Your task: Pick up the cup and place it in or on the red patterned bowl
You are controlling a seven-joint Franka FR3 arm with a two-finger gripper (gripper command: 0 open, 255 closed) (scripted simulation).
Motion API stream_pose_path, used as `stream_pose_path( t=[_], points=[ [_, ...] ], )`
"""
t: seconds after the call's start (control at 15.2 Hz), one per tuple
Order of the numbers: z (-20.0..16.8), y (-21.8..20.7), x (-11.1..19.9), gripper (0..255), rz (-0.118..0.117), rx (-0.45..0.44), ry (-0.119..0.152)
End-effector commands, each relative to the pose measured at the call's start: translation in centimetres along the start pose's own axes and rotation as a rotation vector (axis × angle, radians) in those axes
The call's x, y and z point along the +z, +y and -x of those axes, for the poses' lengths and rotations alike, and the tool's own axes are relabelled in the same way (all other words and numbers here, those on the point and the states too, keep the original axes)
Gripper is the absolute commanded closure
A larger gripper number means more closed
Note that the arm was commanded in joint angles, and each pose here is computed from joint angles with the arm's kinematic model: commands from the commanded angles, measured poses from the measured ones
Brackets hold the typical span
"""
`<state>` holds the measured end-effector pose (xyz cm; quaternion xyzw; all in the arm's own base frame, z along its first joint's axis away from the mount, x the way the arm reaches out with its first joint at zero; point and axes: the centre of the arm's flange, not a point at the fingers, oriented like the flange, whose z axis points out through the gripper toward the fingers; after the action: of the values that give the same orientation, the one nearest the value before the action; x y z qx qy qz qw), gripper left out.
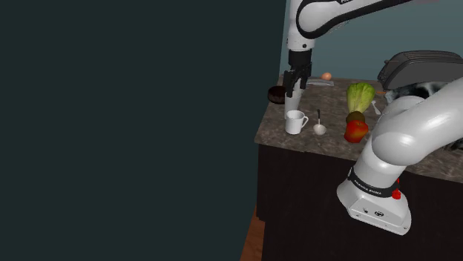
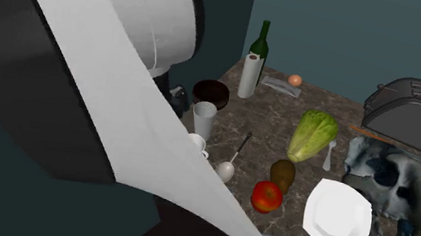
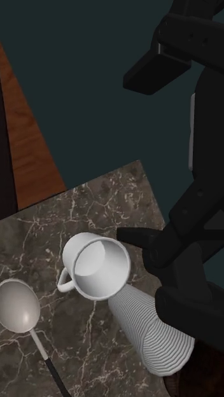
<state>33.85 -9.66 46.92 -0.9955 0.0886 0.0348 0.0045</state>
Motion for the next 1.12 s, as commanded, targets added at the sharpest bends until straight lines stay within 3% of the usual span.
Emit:
stream_pose_path(
  t=[0.0, 1.06],
  points=[
    [-1.4, 1.7, 1.2, 0, 0.010, 0.012, 0.014],
    [-11.8, 15.0, 11.2, 0, 0.081, 0.111, 0.108]
  ],
)
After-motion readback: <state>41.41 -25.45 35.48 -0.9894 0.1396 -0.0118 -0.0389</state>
